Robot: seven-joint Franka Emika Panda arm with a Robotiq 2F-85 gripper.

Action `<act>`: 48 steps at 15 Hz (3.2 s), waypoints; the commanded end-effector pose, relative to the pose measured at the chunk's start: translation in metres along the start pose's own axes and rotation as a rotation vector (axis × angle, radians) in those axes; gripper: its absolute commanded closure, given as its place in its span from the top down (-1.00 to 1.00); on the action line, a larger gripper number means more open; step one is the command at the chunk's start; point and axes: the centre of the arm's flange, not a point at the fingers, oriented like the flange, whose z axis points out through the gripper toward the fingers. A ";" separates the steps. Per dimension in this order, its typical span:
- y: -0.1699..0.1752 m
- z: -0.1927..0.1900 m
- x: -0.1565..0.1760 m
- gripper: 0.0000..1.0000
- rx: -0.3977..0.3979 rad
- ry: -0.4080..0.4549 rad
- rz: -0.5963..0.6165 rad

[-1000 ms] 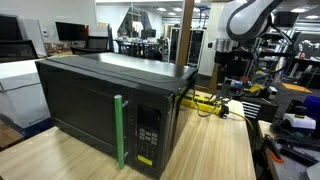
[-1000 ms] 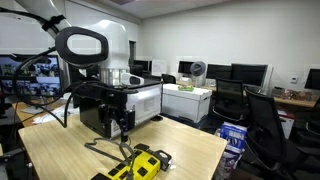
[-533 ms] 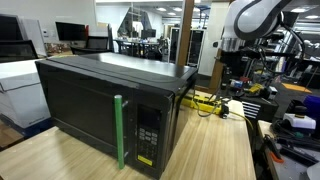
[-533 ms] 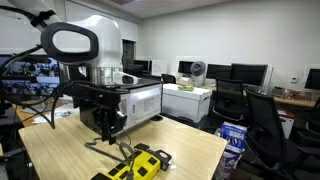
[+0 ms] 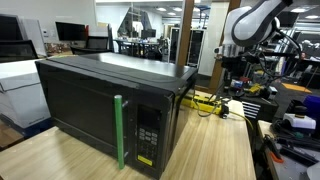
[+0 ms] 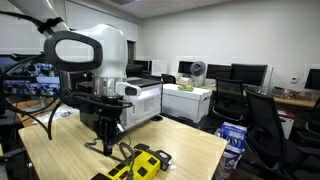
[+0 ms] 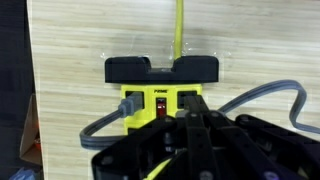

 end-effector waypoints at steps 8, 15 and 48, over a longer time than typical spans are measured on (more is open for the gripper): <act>0.011 0.044 0.065 -1.00 -0.027 -0.068 -0.098; 0.004 0.063 0.095 -1.00 -0.040 -0.134 -0.139; 0.024 0.092 0.087 -1.00 -0.066 -0.218 -0.159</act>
